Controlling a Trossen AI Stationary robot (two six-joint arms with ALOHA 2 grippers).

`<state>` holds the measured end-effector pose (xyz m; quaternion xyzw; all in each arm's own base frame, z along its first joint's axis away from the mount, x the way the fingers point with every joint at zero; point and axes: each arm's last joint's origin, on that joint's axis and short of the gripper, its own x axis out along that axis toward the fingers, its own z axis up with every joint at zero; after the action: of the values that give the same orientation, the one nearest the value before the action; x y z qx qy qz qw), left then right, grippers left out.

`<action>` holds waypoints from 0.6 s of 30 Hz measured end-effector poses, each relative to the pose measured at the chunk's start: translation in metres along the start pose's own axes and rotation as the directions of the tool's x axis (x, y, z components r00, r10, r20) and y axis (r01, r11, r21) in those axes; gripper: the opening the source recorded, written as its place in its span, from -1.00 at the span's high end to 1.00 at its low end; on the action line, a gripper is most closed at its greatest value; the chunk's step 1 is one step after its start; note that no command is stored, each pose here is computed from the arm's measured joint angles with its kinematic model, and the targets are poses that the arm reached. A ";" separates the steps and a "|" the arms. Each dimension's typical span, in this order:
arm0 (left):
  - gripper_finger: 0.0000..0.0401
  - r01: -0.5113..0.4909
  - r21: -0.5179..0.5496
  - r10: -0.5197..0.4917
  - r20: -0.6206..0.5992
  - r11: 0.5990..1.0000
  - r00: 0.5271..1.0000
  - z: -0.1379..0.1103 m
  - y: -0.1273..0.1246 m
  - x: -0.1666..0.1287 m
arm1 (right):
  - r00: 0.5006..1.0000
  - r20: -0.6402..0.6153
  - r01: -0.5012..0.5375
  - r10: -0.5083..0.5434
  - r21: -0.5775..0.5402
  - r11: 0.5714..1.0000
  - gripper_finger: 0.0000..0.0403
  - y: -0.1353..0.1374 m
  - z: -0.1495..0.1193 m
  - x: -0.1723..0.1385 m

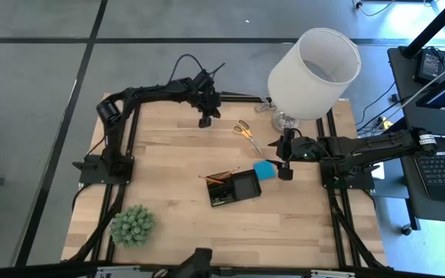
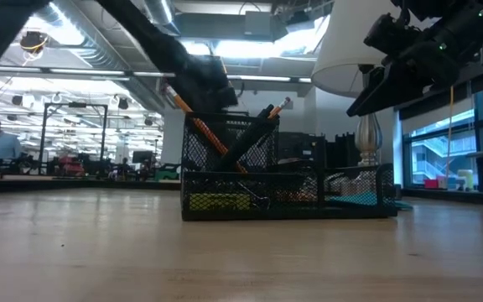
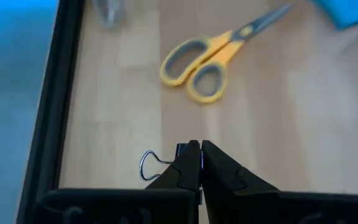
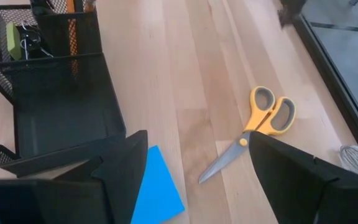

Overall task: Pick and place office supplies into organizer
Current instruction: Put the black binder clip into the desk organizer

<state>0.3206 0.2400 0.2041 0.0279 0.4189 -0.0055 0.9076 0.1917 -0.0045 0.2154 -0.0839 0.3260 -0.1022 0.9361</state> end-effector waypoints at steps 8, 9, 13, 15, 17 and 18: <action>0.99 0.074 0.173 -0.089 0.083 0.982 0.993 0.049 -0.074 -0.038 | 1.000 -0.017 -0.001 0.001 -0.004 1.000 -0.39 0.000 -0.002 0.000; 0.99 0.084 0.204 -0.106 0.097 0.975 0.990 0.055 -0.086 -0.042 | 1.000 -0.017 -0.001 0.001 -0.004 1.000 -0.39 0.000 -0.002 0.000; 0.99 0.158 0.320 -0.208 0.129 0.934 0.970 0.077 -0.140 -0.051 | 1.000 -0.024 -0.002 0.002 -0.005 1.000 -0.39 0.000 -0.002 0.000; 0.99 0.195 0.389 -0.262 0.126 0.900 0.957 0.083 -0.167 -0.050 | 1.000 -0.028 -0.002 0.002 -0.008 1.000 -0.39 0.000 -0.003 0.000; 0.99 0.223 0.451 -0.303 0.113 0.864 0.946 0.088 -0.191 -0.048 | 0.999 -0.032 -0.003 0.002 -0.009 1.000 -0.39 0.000 -0.003 0.000; 0.99 0.223 0.468 -0.304 0.102 0.855 0.947 0.089 -0.202 -0.047 | 0.999 -0.035 -0.003 0.002 -0.009 1.000 -0.39 0.000 -0.003 0.000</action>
<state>0.3510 0.0329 0.2882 0.1789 0.3259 -0.2293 0.8995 0.1896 -0.0046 0.2127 -0.0858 0.3429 -0.1010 0.9300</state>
